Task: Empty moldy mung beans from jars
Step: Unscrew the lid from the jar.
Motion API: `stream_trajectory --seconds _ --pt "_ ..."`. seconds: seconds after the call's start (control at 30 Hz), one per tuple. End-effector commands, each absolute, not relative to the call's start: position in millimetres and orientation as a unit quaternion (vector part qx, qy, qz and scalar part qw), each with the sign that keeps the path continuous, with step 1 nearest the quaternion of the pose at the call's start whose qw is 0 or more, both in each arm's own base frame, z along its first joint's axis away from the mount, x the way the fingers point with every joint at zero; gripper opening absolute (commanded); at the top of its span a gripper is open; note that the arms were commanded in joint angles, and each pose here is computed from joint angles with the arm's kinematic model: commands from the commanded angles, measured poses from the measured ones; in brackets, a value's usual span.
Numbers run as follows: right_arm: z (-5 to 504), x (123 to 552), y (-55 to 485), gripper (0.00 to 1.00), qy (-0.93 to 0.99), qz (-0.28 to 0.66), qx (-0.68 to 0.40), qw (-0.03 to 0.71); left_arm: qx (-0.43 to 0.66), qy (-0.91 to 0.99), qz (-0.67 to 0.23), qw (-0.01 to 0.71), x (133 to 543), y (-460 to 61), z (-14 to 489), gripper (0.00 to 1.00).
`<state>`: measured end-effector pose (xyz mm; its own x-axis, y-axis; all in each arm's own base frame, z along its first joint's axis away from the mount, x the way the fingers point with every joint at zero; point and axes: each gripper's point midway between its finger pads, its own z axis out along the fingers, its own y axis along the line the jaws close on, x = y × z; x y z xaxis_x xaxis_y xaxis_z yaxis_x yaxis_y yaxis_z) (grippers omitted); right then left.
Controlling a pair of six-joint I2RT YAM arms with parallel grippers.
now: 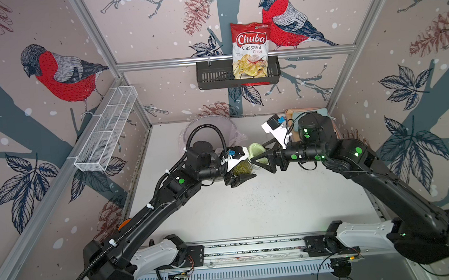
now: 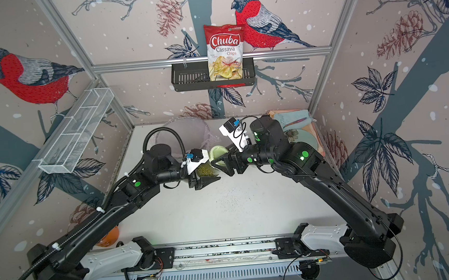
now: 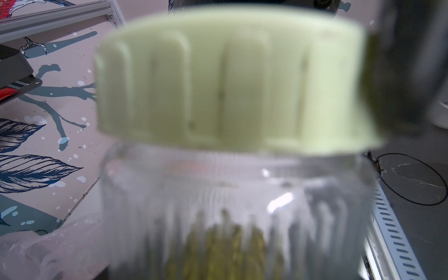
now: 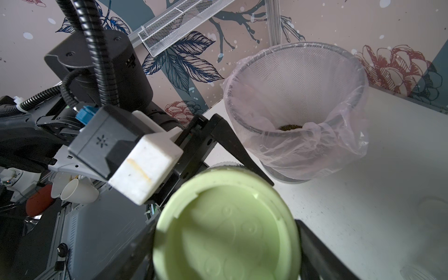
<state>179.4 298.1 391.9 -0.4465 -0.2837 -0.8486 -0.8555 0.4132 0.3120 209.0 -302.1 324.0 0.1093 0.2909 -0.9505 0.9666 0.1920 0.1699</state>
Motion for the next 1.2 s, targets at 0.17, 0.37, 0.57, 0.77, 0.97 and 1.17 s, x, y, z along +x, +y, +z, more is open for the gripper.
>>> stream_trajectory --seconds 0.17,0.37,0.57,0.77,0.97,1.17 --pt "398.8 171.0 294.3 0.71 0.742 0.395 -0.389 0.377 0.539 0.545 -0.335 0.548 209.3 -304.2 349.0 0.00" --pt "404.6 168.2 291.8 0.71 0.733 0.401 -0.391 0.386 0.539 0.546 -0.334 0.547 210.1 -304.3 347.2 0.00" --pt "398.3 169.8 292.4 0.71 0.736 0.396 -0.393 0.384 0.541 0.544 -0.339 0.544 208.6 -305.7 347.3 0.00" --pt "410.6 172.4 294.8 0.69 0.723 0.409 -0.392 0.396 0.541 0.544 -0.342 0.543 209.0 -306.6 347.5 0.00" --pt "415.2 183.5 294.6 0.69 0.731 0.406 -0.374 0.400 0.540 0.544 -0.340 0.544 208.4 -305.7 347.7 0.00" --pt "417.5 183.8 296.3 0.68 0.728 0.412 -0.376 0.399 0.540 0.542 -0.339 0.547 208.6 -305.5 349.8 0.00"
